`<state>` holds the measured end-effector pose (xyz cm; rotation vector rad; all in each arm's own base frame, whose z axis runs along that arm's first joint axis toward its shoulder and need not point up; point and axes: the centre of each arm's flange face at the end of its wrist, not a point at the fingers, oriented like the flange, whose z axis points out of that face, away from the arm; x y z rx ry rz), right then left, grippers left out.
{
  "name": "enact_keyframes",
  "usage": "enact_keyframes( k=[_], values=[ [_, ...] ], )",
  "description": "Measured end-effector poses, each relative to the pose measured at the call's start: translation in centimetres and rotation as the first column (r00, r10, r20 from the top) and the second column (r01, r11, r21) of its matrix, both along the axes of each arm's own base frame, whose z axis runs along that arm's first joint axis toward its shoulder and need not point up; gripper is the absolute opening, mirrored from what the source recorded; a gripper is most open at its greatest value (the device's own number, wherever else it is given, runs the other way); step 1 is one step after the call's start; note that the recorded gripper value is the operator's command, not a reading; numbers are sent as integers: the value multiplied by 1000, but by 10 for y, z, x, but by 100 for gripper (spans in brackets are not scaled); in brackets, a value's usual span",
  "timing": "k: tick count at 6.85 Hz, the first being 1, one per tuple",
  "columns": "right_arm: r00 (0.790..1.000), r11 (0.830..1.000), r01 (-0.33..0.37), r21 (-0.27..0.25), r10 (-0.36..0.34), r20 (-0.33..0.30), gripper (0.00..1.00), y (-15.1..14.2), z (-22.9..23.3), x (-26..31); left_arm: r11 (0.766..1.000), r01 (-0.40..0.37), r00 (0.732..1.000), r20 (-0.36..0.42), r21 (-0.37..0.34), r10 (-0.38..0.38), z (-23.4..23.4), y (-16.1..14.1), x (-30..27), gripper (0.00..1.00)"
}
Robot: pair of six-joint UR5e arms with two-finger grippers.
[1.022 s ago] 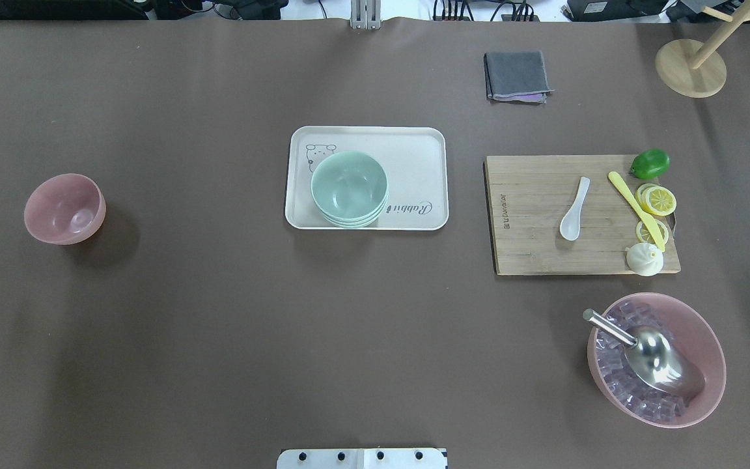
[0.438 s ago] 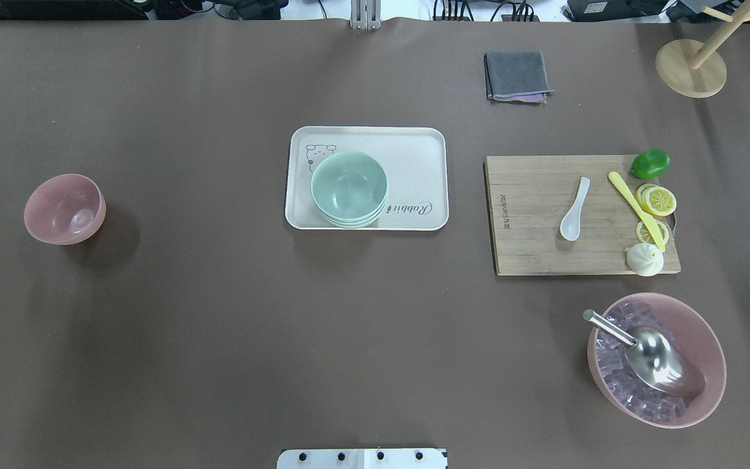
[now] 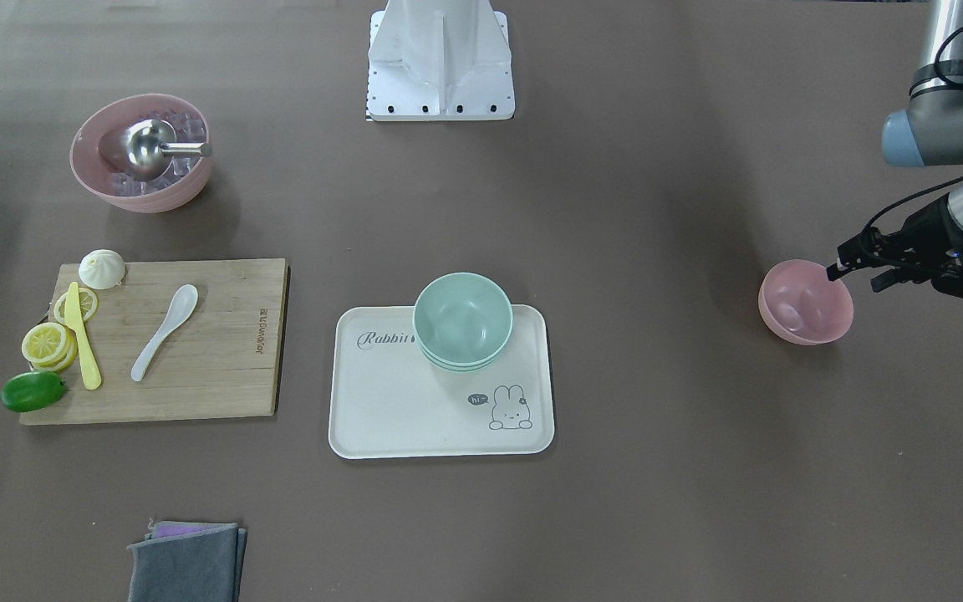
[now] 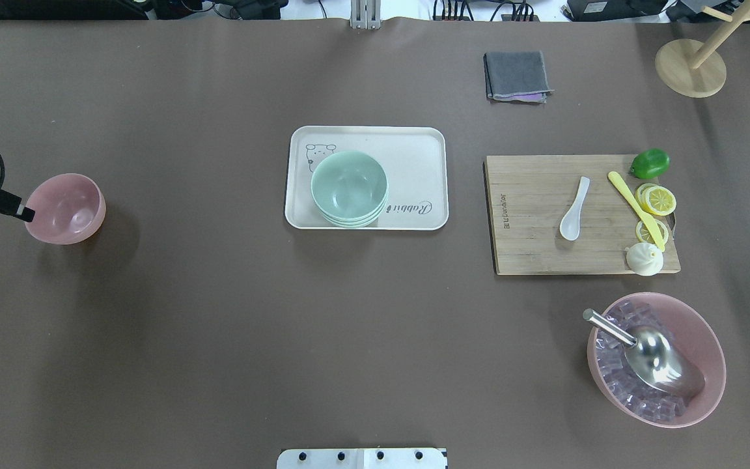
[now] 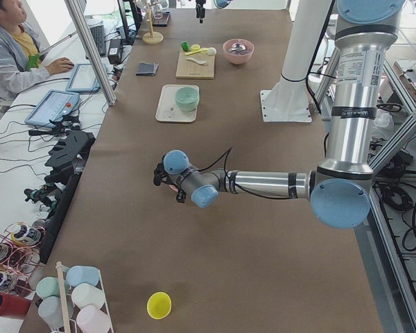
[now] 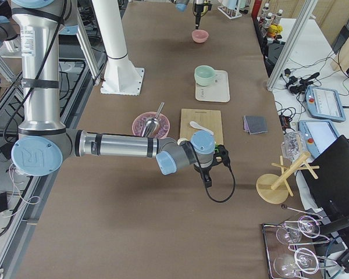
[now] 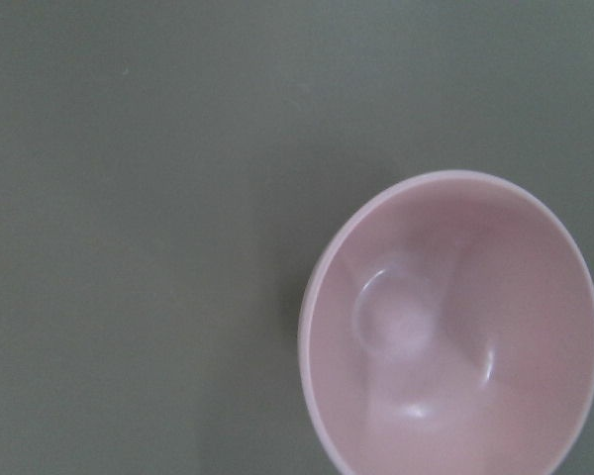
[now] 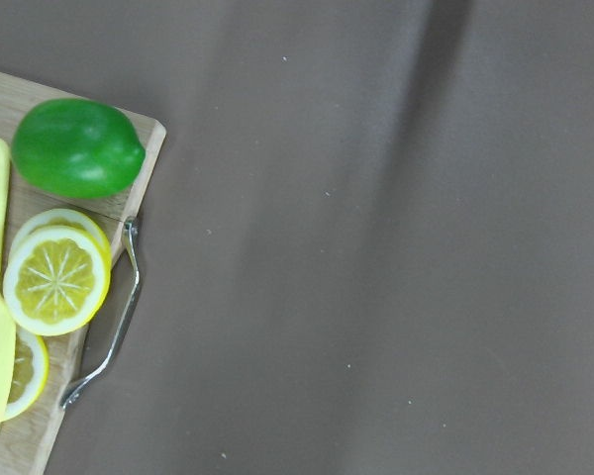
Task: Stack pink bowl on green and place spoon
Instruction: 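Grasp the pink bowl rim with the left gripper while the right reaches for the spoon, then carry the pink bowl onto the green bowl while the right gripper descends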
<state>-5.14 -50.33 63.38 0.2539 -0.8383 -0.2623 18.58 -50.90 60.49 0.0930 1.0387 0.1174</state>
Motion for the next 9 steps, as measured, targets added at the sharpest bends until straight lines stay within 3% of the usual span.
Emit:
enact_keyframes(
  k=[1,3,5,6,8,9],
  values=[
    [1000,1000,12,15,-12,5,100,-6,-9,-8,1000,-5,1000,9,4,5,1,-3,9,0],
    [1000,1000,16,27,-17,27,100,-16,-28,-25,1000,-9,1000,13,5,9,1,-5,15,0],
    [997,1000,-1,5,1,81,100,-23,-65,-64,1000,-5,1000,-8,28,5,-24,-20,24,0],
    [995,1000,-11,-29,14,101,100,-30,-90,-100,999,28,999,-47,20,-27,-65,-41,35,0],
    [991,989,-65,-130,80,110,92,-34,-140,-186,989,112,979,-160,-100,-127,-198,-74,92,0],
    [988,979,-93,-179,113,109,89,-29,-157,-222,981,132,972,-177,-144,-157,-259,-80,132,0]
  ],
)
